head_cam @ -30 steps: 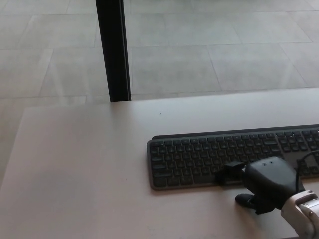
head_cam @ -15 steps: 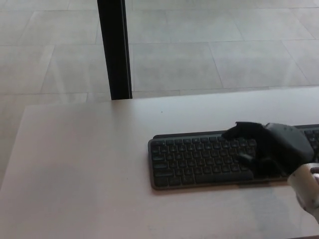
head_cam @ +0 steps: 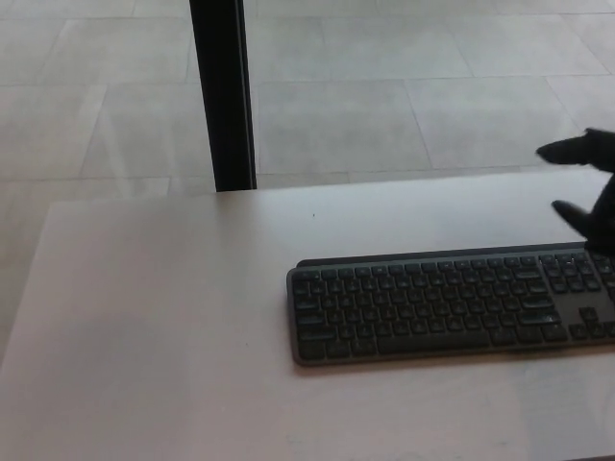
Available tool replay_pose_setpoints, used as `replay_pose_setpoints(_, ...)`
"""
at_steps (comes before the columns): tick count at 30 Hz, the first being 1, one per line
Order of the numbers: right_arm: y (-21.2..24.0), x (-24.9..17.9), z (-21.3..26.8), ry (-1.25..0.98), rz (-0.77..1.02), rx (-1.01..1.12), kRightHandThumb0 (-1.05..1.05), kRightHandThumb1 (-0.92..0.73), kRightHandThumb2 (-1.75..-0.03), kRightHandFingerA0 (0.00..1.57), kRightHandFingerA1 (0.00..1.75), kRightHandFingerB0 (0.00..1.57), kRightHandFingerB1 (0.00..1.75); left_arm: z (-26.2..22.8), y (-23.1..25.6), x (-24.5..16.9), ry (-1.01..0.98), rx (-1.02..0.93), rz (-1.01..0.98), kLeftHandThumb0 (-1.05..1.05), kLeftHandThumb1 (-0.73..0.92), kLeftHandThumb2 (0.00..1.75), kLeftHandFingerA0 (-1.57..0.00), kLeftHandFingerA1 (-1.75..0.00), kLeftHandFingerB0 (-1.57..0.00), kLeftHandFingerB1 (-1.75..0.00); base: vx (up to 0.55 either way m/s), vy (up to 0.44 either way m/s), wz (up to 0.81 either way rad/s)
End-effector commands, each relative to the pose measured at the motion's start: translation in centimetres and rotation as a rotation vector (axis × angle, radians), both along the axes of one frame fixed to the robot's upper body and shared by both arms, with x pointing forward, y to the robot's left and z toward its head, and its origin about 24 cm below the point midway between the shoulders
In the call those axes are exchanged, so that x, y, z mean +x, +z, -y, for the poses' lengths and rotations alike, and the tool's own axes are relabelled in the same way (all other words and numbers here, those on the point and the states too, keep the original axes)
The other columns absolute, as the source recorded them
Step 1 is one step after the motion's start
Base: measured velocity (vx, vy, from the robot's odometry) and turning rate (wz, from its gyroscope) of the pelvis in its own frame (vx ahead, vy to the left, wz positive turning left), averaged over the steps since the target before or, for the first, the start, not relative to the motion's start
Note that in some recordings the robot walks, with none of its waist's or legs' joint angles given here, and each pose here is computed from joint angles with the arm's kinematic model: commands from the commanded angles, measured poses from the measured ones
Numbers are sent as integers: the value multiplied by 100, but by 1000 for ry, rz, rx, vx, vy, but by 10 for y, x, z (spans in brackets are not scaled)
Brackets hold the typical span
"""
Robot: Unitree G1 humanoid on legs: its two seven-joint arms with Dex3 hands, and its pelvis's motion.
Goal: The robot uses its right fingers to click on the space key of the black keyboard placed on the center of the white desk.
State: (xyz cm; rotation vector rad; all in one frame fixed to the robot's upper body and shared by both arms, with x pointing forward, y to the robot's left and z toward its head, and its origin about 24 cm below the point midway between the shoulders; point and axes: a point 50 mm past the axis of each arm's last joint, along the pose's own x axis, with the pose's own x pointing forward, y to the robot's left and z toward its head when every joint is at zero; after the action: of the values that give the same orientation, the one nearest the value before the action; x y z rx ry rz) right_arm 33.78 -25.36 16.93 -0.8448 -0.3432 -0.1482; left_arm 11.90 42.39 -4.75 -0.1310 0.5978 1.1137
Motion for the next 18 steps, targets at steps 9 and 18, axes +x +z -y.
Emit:
replay_pose_setpoints(9, 28, -148, 218, -645, 240, 763, -40, -30, -88, 131, 131, 72, 72, -9, 5, -11, 24, 33, -1, -42, 53, 56, -81, -80, -80, -58, 0, 0, 0)
replay_pose_setpoints(18, -52, -210, 241, -925, 336, 1093, -46, -40, -68, 111, 134, 75, 69, -8, 4, -13, 24, 32, 1, -43, 53, 56, -82, -82, -82, -58, 0, 0, 0)
